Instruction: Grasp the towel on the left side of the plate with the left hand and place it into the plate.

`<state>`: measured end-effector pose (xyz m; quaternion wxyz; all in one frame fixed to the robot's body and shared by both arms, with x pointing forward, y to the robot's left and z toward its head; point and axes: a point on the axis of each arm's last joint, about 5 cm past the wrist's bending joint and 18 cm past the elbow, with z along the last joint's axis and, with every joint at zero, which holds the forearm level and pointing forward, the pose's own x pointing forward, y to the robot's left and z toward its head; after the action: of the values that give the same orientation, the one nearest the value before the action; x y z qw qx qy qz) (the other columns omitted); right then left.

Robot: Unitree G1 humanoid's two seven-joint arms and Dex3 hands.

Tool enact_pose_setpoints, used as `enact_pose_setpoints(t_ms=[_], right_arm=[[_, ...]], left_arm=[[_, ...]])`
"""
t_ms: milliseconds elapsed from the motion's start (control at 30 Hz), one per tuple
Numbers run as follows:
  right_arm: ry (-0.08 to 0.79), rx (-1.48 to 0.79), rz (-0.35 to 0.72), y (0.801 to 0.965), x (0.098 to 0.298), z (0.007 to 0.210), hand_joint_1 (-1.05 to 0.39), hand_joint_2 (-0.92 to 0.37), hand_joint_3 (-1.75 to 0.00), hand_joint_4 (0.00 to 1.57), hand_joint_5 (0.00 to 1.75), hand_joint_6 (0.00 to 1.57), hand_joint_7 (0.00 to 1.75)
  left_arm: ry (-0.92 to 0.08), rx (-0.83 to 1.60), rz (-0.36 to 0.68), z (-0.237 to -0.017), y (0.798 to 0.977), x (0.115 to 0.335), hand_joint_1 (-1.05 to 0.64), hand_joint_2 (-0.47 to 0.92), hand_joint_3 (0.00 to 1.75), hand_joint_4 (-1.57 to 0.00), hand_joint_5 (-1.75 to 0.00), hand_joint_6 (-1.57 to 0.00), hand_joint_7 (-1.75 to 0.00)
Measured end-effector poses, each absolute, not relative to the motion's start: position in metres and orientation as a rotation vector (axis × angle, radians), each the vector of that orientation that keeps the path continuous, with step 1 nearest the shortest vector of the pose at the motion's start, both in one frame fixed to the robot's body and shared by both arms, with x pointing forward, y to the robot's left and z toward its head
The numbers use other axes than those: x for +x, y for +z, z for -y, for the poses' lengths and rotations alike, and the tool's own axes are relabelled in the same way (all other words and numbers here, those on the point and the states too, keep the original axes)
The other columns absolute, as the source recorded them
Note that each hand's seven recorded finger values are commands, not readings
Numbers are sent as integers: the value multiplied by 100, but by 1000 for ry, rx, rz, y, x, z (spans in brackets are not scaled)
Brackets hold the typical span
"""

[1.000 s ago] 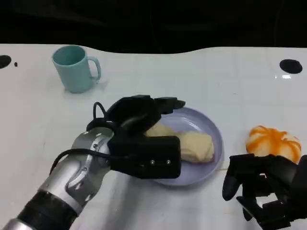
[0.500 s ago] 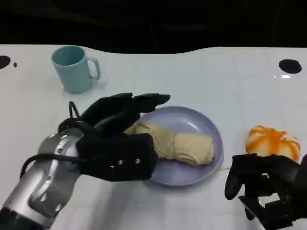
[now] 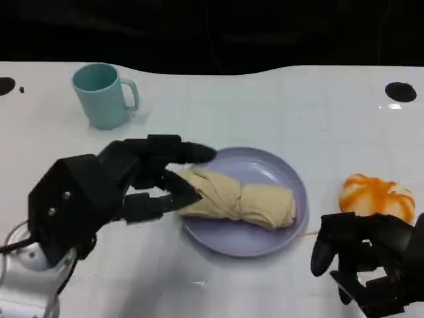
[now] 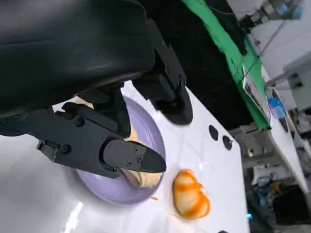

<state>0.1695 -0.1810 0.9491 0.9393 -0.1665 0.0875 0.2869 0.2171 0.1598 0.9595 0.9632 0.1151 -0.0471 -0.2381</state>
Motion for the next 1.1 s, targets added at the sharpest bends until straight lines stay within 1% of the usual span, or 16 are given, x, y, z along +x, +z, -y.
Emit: enact_pose_setpoints(t_ms=[33, 67, 167, 233, 300, 333, 367, 433, 533, 733, 900, 1100], right_arm=[[586, -340, -179, 949, 170, 181, 6, -60, -106, 69, 166, 68, 142], [586, -340, -179, 949, 170, 181, 6, -60, -106, 69, 167, 68, 142], [587, -335, -180, 949, 170, 181, 6, -60, -106, 69, 167, 68, 142], [587, -334, -180, 949, 170, 182, 6, -60, -106, 69, 167, 68, 142], [588, -334, -179, 949, 170, 182, 6, -59, -106, 69, 168, 68, 142], [588, -334, -178, 949, 170, 182, 6, -59, -106, 69, 168, 68, 142], [588, -334, -178, 950, 170, 182, 6, -59, -107, 69, 168, 68, 142], [587, -334, -178, 950, 170, 182, 6, -59, -107, 69, 168, 68, 142], [589, -335, -170, 950, 170, 183, 6, -59, -107, 69, 168, 68, 142], [589, -335, -177, 947, 169, 187, 7, -60, -107, 69, 168, 67, 143], [589, -338, -176, 945, 167, 188, 7, -60, -107, 69, 168, 68, 144], [586, -343, -171, 943, 168, 189, 8, -60, -108, 70, 169, 68, 144]], left_arm=[[-467, 202, 80, -161, 960, 213, -10, 59, 105, -83, -143, -87, -109], [-455, 172, 65, -162, 960, 208, -9, 51, 121, -86, -152, -87, -125], [-416, 102, 25, -163, 960, 196, -10, 43, 134, -90, -164, -88, -141], [-381, 26, -12, -163, 960, 188, -10, 41, 138, -89, -169, -86, -147], [-353, -53, -49, -162, 962, 181, -11, 41, 139, -87, -173, -82, -154], [-348, -89, -73, -162, 963, 177, -11, 41, 139, -87, -174, -81, -155], [-344, -117, -97, -162, 963, 173, -11, 44, 140, -86, -174, -77, -161], [-348, -158, -136, -161, 962, 167, -10, 46, 141, -85, -175, -73, -167], [-356, -217, -202, -161, 957, 165, -9, 46, 141, -85, -175, -72, -171], [-347, -264, -313, -164, 942, 174, -7, 48, 141, -82, -175, -70, -174], [-352, -283, -351, -166, 936, 177, -8, 48, 140, -83, -175, -70, -175], [-360, -266, -352, -170, 934, 179, -10, 46, 141, -84, -175, -73, -172]])
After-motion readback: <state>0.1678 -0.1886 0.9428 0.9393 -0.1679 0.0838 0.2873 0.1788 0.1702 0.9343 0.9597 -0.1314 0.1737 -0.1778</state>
